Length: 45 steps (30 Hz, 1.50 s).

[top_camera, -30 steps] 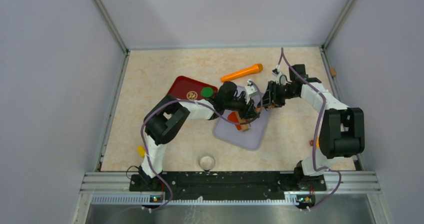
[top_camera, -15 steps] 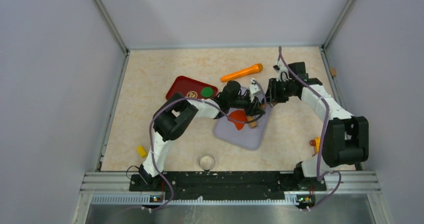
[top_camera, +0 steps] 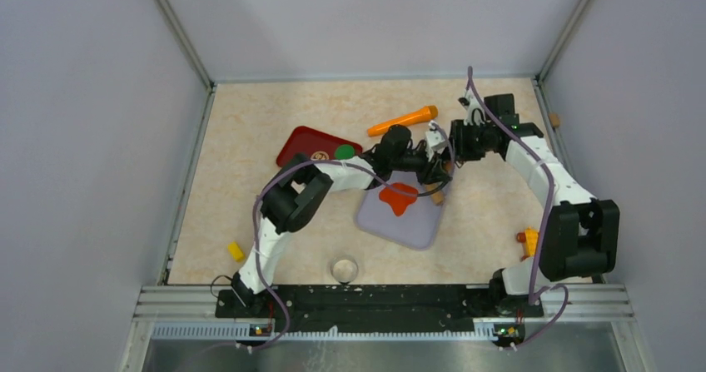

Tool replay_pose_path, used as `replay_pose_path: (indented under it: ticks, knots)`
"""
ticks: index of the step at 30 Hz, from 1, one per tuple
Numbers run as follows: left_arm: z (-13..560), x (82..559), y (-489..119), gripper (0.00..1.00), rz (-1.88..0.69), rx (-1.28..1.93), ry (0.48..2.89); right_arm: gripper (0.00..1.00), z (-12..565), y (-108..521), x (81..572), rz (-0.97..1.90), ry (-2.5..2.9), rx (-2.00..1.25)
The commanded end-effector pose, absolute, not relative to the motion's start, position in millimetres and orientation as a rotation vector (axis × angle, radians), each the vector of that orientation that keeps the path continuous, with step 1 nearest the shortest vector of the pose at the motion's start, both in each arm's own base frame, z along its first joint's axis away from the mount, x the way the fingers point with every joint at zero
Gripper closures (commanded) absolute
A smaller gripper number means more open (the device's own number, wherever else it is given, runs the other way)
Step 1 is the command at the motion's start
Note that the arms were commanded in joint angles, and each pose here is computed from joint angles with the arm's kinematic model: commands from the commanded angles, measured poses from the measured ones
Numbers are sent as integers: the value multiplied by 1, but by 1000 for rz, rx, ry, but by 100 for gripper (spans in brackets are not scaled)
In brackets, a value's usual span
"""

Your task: Roll out the dumpling wrappers from the dough

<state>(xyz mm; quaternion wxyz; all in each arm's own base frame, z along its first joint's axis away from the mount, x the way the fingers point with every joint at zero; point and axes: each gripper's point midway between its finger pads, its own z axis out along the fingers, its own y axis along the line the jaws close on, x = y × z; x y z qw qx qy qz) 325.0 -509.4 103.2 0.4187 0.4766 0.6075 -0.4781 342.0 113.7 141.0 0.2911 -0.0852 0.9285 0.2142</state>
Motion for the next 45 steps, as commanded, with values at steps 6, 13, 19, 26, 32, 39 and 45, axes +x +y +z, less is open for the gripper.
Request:
replay_pose_path:
  ticks: [6,13,19,26,32,39,45]
  knots:
    - [175,351,-453,100,-1012,1102,1557,100,208,187,331,866,2323,-353]
    - [142,345,-416,100,-958,1074,1661,100,182,212,340,839,2372,-409]
    - [93,350,-414,100,-953,1038,1727,100,141,213,342,744,2462,-455]
    - [44,353,-432,100,-981,1074,1742,100,103,197,351,603,2556,-450]
    - [45,351,-455,100,-1030,1063,1743,100,92,184,349,561,2587,-434]
    - [45,355,-476,100,-1063,1042,1761,100,94,164,352,501,2580,-394]
    - [47,358,-492,100,-1082,1041,1774,100,95,145,352,433,2571,-361]
